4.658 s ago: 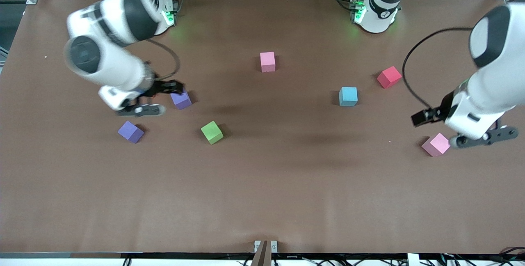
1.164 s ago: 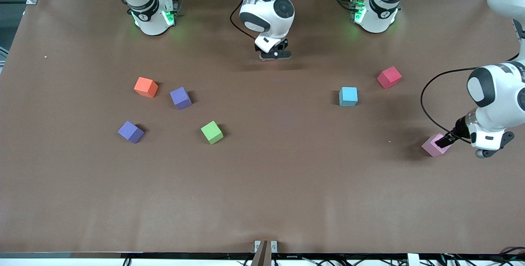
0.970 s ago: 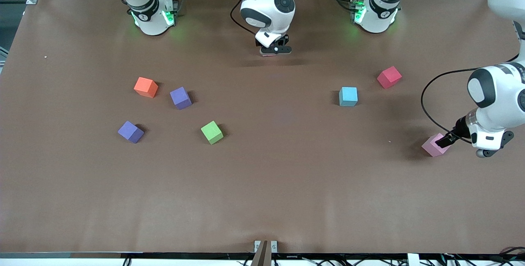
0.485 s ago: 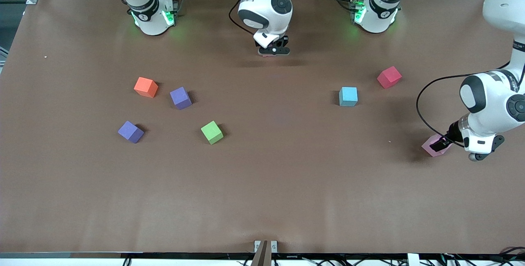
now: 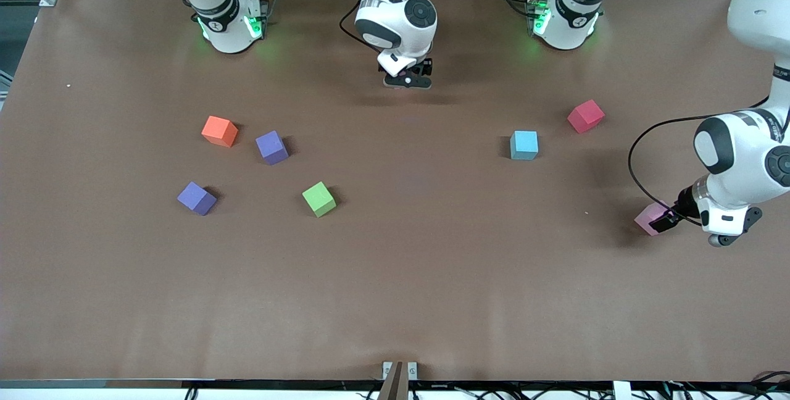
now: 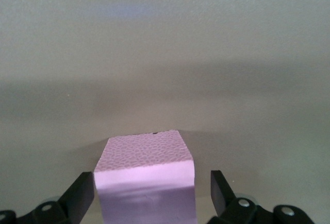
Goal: Arrange blocks into number 1
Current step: 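Lift the lavender cube with the left gripper while the right gripper grasps green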
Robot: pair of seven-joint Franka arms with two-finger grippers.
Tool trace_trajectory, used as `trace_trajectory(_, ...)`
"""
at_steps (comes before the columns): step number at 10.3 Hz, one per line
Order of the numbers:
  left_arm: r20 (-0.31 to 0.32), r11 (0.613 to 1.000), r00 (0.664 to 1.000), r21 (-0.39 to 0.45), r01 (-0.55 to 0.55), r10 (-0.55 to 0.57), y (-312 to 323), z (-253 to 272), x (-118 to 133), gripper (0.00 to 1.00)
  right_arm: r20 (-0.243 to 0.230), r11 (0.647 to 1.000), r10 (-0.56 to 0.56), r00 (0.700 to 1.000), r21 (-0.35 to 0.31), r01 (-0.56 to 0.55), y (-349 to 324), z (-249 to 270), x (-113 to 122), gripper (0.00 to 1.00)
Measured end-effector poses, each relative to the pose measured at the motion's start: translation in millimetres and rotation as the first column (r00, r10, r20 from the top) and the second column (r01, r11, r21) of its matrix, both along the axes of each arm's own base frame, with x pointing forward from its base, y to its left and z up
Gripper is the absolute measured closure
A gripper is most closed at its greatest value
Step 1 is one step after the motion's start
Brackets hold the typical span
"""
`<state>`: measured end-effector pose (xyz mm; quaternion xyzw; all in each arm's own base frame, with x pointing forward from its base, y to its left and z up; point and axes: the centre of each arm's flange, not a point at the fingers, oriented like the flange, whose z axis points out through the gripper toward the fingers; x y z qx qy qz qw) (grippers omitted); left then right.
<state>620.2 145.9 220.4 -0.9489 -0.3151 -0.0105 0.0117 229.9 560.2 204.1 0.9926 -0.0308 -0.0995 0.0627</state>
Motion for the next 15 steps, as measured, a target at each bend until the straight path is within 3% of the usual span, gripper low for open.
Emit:
trace_trajectory(3,-0.016,1.000,1.000,-0.008,-0.010,0.010,5,-13,-2,0.00,0.042,0.998,-0.065,0.997,0.000,0.065,5,60,53,0.00)
trace_trajectory(6,-0.012,1.000,1.000,-0.012,-0.004,0.004,2,-13,1,0.00,0.100,0.995,-0.089,0.991,0.060,0.083,-37,108,150,0.00)
trace_trajectory(7,-0.011,1.000,1.000,-0.016,0.001,-0.002,-2,-13,2,0.11,0.119,0.996,-0.077,0.990,0.060,0.070,-63,116,186,0.00)
trace_trajectory(9,-0.006,0.999,1.000,-0.027,0.021,-0.021,-15,-12,6,0.38,0.124,0.999,0.010,0.992,0.041,-0.015,-111,125,242,0.00)
trace_trajectory(11,0.000,0.997,0.998,-0.044,0.056,-0.056,-40,-10,10,0.38,0.115,0.986,0.159,0.980,0.026,-0.163,-155,123,283,0.00)
trace_trajectory(13,0.016,0.991,0.992,-0.046,0.127,-0.126,-86,9,10,0.38,0.103,0.954,0.295,0.950,0.029,-0.299,-193,119,311,0.00)
trace_trajectory(15,0.035,0.977,0.977,-0.023,0.211,-0.210,-140,55,-9,0.39,0.112,0.915,0.394,0.912,0.044,-0.401,-218,114,331,0.00)
